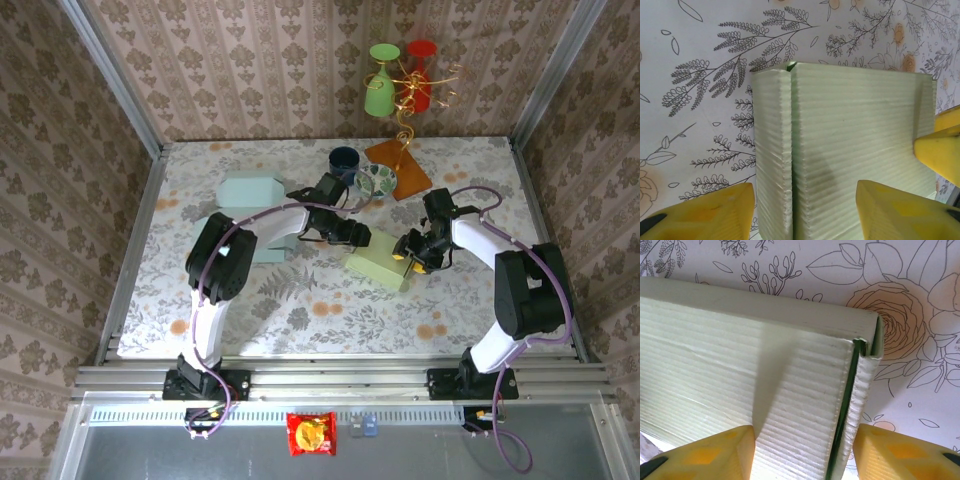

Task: Fold the paper box

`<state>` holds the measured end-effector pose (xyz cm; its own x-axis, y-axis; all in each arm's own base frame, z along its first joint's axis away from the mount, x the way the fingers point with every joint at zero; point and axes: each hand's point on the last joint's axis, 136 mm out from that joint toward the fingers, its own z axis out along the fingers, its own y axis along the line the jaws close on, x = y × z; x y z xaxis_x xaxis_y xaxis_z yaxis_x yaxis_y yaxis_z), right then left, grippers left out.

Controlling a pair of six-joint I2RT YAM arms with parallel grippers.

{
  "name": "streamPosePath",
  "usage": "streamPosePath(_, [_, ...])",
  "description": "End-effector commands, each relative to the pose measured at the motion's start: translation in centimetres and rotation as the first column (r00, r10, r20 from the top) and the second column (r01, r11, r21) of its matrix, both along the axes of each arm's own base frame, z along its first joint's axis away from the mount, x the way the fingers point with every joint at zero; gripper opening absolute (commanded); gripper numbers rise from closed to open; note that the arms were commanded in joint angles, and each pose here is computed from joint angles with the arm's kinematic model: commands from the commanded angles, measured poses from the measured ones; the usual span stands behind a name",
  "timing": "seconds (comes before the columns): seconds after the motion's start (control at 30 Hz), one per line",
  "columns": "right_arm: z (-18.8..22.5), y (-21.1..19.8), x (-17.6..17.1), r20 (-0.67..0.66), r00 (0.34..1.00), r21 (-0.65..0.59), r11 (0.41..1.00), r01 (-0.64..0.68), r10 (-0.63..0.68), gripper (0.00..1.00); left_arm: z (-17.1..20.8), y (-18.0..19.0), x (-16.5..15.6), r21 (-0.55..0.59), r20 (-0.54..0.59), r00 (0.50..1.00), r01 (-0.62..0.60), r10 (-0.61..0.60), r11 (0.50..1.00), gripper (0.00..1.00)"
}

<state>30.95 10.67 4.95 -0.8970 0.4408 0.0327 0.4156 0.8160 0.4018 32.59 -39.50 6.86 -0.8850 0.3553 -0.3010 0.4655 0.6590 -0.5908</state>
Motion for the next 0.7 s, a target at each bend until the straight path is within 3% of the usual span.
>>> streamPosePath(0.0, [-0.69, 0.07, -0.76, -0.039, 0.999, 0.005, 1.0, -0.019, 0.02, 0.54, 0.02, -0.1, -0.35, -0.008, -0.001, 1.0, 0.023, -0.023, 1.0, 0.55])
streamPosePath(0.67, [-1.49, -0.22, -1.36, -0.059, 0.997, -0.001, 0.999, -0.046, 0.045, 0.4, -0.46, 0.57, -0.66, -0.006, -0.002, 1.0, -0.02, 0.02, 1.0, 0.39])
